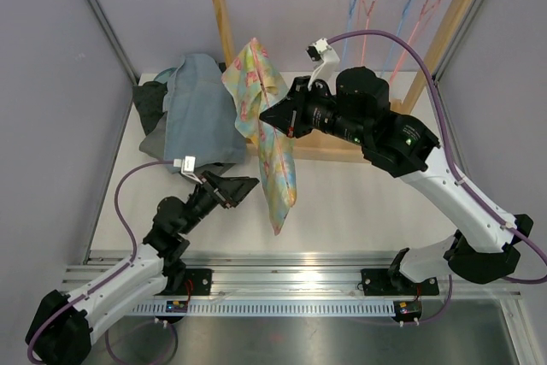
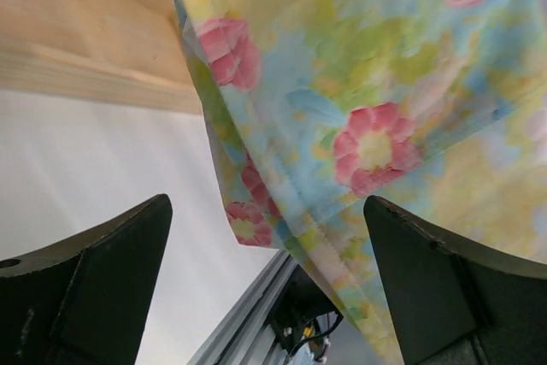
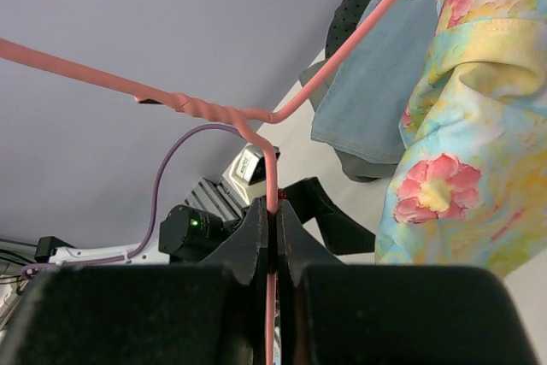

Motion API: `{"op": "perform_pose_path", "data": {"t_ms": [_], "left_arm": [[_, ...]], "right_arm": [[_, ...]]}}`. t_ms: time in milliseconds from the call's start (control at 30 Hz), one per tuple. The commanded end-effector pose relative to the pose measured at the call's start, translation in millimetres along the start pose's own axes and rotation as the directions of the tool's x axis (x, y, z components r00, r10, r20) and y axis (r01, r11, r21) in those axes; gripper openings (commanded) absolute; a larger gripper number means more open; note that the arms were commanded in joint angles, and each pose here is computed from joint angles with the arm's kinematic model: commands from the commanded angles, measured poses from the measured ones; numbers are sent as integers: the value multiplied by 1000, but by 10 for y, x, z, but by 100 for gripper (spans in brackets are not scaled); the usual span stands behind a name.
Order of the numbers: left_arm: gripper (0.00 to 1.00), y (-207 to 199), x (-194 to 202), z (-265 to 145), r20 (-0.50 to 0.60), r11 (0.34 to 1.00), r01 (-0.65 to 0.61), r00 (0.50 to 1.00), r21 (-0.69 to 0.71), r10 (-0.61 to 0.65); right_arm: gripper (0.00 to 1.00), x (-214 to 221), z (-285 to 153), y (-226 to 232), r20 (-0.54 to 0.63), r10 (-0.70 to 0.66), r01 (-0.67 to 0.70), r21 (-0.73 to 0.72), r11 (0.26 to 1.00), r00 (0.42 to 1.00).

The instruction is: Remove the skirt from the hanger

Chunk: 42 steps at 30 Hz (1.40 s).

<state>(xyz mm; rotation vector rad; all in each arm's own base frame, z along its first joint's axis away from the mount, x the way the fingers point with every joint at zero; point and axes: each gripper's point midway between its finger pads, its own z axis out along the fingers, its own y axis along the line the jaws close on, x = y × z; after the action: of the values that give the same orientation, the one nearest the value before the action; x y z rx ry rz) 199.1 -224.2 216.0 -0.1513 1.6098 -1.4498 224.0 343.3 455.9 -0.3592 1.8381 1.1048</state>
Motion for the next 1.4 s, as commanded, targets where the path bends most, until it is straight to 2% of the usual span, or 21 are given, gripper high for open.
{"op": "perform_pose_path", "data": {"t_ms": [0,133,467,600,767,900,967,1167,1267,1300,1367], "left_arm": [[99,-321,-287,-13,127,993,30,991,114,-44],[99,-441,-326,4,124,988,45,990,149,-64],[99,-354,-221,122,95,985,93,990,147,-107],[99,-381,-289,161,126,985,95,985,144,-114],[86,-581,-498,253,167,988,55,983,145,-79],[86,-683,-581,337,177,986,44,981,158,-73],[86,-682,-530,408,147,985,50,986,168,-75],[91,-523,-361,419,116,984,99,986,146,-117],[92,-563,-273,396,86,986,79,992,144,-92],[93,-632,-303,358,105,988,38,993,151,-54],[97,-634,-210,320,86,993,19,996,119,-29]], "right_arm": [[0,-413,-184,234,141,-21,30,-59,998,990],[0,-412,-190,211,148,-21,29,-53,998,989],[0,-572,-193,270,196,-13,25,-59,998,981],[0,-543,-139,276,187,-5,17,-66,998,982],[0,-408,-68,196,162,9,0,-55,998,987],[0,-387,-96,166,173,22,-13,-54,998,985],[0,-395,-99,165,176,22,-13,-52,999,984],[0,-460,-95,183,191,14,-5,-49,999,981],[0,-526,-71,183,210,1,7,-39,999,978],[0,-539,-56,177,211,-18,25,-30,999,977],[0,-626,-61,185,228,-33,37,-14,999,973]]}}
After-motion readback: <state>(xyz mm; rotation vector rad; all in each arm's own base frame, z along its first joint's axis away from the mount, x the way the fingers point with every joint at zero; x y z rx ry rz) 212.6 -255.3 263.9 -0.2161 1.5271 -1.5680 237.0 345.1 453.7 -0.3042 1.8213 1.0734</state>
